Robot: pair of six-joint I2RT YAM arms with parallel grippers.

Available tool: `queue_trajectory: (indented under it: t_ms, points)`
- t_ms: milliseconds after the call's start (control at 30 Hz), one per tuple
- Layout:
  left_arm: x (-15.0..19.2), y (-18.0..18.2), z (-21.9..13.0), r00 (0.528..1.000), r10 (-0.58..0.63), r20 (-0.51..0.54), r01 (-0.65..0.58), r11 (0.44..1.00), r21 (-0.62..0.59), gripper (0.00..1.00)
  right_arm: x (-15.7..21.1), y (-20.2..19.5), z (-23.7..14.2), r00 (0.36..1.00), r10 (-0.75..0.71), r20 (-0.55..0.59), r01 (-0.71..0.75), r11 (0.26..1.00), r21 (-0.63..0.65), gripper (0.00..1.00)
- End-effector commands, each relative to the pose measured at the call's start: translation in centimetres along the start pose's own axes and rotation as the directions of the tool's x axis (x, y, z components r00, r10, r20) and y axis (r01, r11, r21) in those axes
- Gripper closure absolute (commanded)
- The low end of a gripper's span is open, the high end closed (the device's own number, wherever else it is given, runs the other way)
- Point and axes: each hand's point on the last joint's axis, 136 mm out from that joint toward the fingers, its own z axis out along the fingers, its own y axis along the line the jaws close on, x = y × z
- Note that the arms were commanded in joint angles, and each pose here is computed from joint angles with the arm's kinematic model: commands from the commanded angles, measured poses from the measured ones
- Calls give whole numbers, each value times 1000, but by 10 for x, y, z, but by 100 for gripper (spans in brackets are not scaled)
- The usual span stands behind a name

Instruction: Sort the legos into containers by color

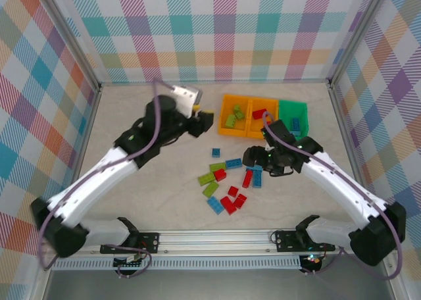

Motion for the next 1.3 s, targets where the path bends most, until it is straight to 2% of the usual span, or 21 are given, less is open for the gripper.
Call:
queue_trajectory:
  t_ms: [0, 33, 133, 200, 267, 333, 400, 433, 700, 900, 1000, 1167, 1200, 1267]
  points:
    - [54, -25, -15, 964, 254, -84, -241, 960, 140, 36, -5, -34, 17, 999, 34, 24, -39, 978, 203, 22]
    - [63, -32, -24, 951, 297, -90, -276, 942, 189, 32, -3, -41, 23, 999, 43, 17, -46, 971, 234, 25]
    - [87, -45, -47, 914, 393, -102, -349, 888, 298, 12, 9, -56, 44, 997, 75, -20, -67, 959, 275, 35]
    - [101, -56, -61, 885, 462, -64, -407, 832, 377, 0, 19, -63, 57, 995, 91, -49, -73, 957, 281, 42]
    - [116, -66, -72, 854, 520, -10, -461, 767, 446, 0, 25, -59, 68, 993, 85, -80, -63, 968, 241, 46]
    - [143, -78, -85, 801, 597, 33, -514, 659, 550, 0, 27, -49, 80, 992, 69, -104, -50, 983, 177, 46]
    - [169, -85, -92, 740, 669, 73, -555, 546, 628, 0, 27, -47, 88, 990, 79, -117, -58, 983, 172, 47]
    - [173, -86, -91, 733, 676, 77, -558, 532, 636, 0, 27, -47, 91, 989, 78, -125, -55, 982, 179, 48]
    - [176, -89, -82, 741, 665, 98, -557, 526, 643, 0, 38, -58, 115, 979, 86, -186, -42, 973, 228, 51]
    - [180, -88, -77, 740, 665, 104, -566, 532, 630, 0, 40, -66, 122, 978, 95, -184, -47, 967, 252, 67]
    - [180, -88, -75, 739, 664, 113, -572, 531, 625, 0, 38, -68, 113, 980, 96, -173, -47, 962, 268, 71]
    - [171, -88, -70, 755, 640, 142, -581, 551, 599, 0, 18, -63, 69, 996, 81, -48, -66, 964, 259, 72]
    - [168, -86, -68, 766, 628, 139, -575, 570, 587, 0, 11, -60, 58, 997, 72, -12, -66, 967, 248, 72]
    - [154, -80, -58, 808, 575, 128, -544, 645, 536, 0, -12, -51, 34, 995, 40, 87, -58, 973, 222, 72]
